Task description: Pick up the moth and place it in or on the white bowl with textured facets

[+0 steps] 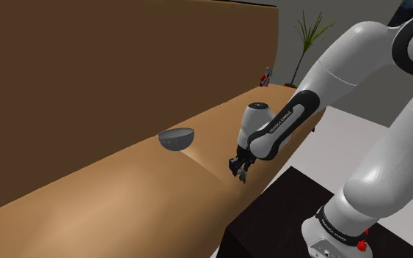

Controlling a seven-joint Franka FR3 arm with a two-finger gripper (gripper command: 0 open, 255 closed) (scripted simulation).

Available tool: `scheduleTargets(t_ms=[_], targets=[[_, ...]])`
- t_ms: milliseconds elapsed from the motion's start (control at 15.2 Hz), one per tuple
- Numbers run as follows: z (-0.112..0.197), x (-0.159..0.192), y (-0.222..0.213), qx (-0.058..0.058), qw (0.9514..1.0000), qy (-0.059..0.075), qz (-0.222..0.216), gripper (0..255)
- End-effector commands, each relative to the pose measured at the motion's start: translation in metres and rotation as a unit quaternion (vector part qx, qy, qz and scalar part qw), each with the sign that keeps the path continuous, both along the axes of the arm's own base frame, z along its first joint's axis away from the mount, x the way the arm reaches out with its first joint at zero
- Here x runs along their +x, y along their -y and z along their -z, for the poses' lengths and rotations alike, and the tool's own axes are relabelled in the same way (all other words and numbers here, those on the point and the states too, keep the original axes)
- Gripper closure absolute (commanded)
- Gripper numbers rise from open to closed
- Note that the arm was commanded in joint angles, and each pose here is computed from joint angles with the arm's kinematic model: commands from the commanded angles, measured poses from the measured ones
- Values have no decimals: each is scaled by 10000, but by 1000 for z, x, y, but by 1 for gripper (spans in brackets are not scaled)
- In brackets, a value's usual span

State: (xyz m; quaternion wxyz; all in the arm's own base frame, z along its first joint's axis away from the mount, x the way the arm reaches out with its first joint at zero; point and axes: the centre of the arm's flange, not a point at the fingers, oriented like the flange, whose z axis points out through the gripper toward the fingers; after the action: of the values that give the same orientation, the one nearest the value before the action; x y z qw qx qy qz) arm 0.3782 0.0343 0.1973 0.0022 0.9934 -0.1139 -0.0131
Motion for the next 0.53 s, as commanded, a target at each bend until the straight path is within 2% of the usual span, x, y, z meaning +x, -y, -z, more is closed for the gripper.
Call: scheduleTargets(t_ms=[0,462], targets=[[-10,0,1,1,10000,-1,1,255],[-47,0,1,1,10000,-1,1,255]])
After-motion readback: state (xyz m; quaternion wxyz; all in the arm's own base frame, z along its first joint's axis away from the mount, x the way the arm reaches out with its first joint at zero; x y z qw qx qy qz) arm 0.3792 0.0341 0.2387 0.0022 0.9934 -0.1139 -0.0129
